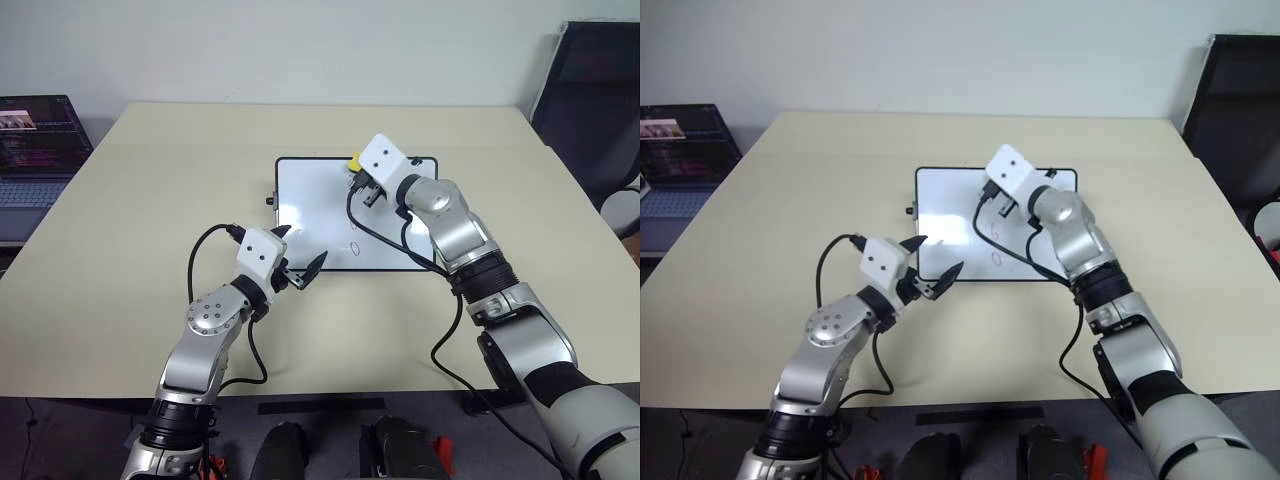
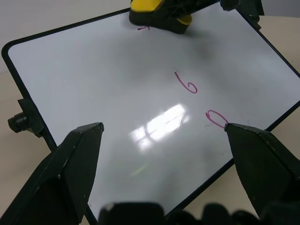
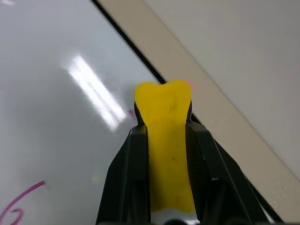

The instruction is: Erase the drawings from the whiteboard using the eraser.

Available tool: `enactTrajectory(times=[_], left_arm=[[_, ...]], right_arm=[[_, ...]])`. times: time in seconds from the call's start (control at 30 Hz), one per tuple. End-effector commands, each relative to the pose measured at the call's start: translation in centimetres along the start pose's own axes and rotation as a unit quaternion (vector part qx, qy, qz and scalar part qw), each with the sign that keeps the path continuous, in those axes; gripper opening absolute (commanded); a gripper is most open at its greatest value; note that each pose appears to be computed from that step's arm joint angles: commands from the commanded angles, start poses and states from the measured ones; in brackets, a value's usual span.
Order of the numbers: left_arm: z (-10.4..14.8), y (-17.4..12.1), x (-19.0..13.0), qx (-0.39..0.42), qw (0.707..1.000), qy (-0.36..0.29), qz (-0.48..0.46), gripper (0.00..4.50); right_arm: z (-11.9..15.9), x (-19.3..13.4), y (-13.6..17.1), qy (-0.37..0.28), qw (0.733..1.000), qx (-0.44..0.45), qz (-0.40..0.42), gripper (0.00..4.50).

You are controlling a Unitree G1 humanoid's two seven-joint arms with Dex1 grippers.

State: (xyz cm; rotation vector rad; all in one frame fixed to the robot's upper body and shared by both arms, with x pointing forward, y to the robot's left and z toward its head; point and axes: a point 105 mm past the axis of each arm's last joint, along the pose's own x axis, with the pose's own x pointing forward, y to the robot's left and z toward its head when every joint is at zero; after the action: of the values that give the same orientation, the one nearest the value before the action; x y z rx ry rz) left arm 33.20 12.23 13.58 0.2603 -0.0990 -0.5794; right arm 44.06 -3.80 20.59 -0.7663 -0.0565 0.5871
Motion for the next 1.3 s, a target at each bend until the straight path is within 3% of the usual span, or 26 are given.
enactTrajectory(times=[0.03,0.33,0.57,0.67,0.97,1.3], left_arm=[[1.5,0.1,-0.3,0.015,1.0,-0.026,0.004,4.5],[1.3,0.3,-0.5,0.013,1.0,-0.023,0.014,4.5],[1.3,0.0,-0.1,0.01,1.0,-0.025,0.005,4.5],[1.4,0.0,0.1,0.01,1.0,-0.026,0.001,4.5],[1.5,0.2,0.4,0.014,1.0,-0.027,-0.004,4.5],[1.3,0.5,-0.1,0.017,1.0,-0.022,0.002,4.5]], right_arm=[[-1.1,0.3,1.4,0.027,0.999,-0.005,0.034,0.8],[-0.4,0.4,1.6,0.016,0.999,-0.011,0.041,0.8],[2.0,-0.1,-3.2,-0.04,0.995,0.031,-0.081,0.8],[1.9,-0.3,-3.9,-0.04,0.994,0.036,-0.099,0.8],[0.8,-0.3,-3.0,-0.021,0.996,0.03,-0.081,0.8],[0.1,-0.3,1.4,-0.013,1.0,0.02,0.017,0.8]])
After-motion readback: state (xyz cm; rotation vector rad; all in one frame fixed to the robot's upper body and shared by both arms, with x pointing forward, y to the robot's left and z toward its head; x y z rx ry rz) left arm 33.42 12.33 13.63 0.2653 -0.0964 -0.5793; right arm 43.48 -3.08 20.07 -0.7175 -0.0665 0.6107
